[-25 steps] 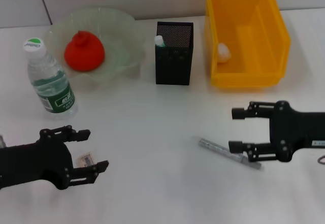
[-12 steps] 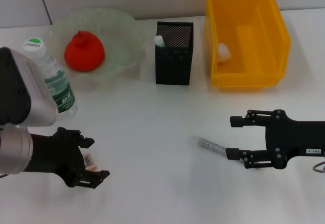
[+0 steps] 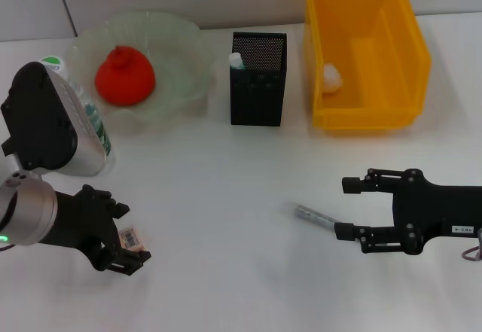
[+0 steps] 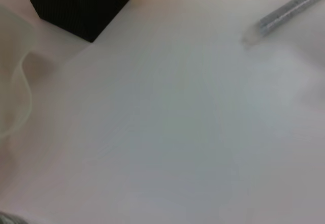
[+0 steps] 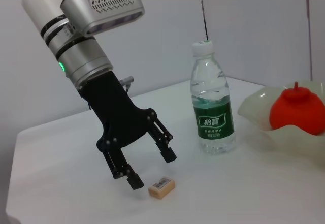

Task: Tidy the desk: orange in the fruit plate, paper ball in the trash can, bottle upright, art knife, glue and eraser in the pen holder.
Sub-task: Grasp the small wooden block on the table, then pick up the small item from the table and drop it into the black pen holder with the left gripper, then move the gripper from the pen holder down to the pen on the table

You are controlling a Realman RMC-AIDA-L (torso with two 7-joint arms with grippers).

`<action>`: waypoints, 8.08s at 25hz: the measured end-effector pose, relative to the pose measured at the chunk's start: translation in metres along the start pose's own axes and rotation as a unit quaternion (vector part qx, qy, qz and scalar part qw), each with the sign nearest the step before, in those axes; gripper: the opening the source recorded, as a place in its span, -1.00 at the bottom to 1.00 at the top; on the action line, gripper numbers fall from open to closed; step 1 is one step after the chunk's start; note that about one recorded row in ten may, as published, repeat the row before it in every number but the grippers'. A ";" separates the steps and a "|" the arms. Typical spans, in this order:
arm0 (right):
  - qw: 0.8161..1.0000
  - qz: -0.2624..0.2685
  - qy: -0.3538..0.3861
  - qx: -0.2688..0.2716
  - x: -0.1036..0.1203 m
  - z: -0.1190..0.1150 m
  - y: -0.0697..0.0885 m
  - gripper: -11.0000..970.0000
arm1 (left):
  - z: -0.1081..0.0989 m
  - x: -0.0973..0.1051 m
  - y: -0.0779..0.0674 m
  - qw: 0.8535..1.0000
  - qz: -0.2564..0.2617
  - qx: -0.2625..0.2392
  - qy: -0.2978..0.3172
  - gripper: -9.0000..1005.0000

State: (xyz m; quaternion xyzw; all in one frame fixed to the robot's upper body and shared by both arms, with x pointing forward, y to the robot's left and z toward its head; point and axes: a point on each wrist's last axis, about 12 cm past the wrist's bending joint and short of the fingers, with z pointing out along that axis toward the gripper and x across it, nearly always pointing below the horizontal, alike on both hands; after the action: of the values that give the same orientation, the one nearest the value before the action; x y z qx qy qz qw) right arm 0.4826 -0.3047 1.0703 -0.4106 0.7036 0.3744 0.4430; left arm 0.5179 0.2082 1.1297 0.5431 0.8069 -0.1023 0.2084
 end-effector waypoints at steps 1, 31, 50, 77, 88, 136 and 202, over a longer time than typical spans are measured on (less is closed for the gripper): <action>1.000 0.002 0.000 0.000 0.001 0.000 0.000 0.58 | 0.001 0.000 0.000 1.000 -0.002 0.002 0.002 0.60; 1.000 0.004 0.005 0.007 0.003 0.002 -0.002 0.58 | 0.016 0.004 0.007 1.000 -0.008 -0.006 0.025 0.12; 1.000 0.011 0.003 0.008 0.004 0.003 -0.002 0.57 | 0.023 0.002 0.005 0.999 0.006 -0.003 0.040 -0.19; 1.000 0.017 0.003 0.019 0.007 0.000 -0.002 0.57 | 0.011 -0.135 0.015 0.933 0.004 -0.111 -0.342 -0.11; 1.000 0.019 0.002 0.018 0.006 0.002 -0.003 0.57 | 0.051 -0.145 0.032 0.931 0.015 -0.179 -0.318 -0.08; 0.999 0.029 -0.013 0.034 -0.002 -0.009 -0.008 0.57 | -0.015 -0.072 0.011 0.856 0.024 0.014 -0.516 0.55; 0.866 0.001 0.490 0.098 -0.129 0.140 0.001 0.25 | 0.078 0.098 -0.051 0.883 -0.061 0.031 -0.464 0.54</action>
State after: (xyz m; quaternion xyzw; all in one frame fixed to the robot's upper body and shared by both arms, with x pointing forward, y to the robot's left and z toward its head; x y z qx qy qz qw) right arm 0.5611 -0.1478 1.1452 -0.4949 0.8636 0.0549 0.0790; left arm 0.4568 0.2396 1.0131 0.3896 0.6462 -0.3796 0.5353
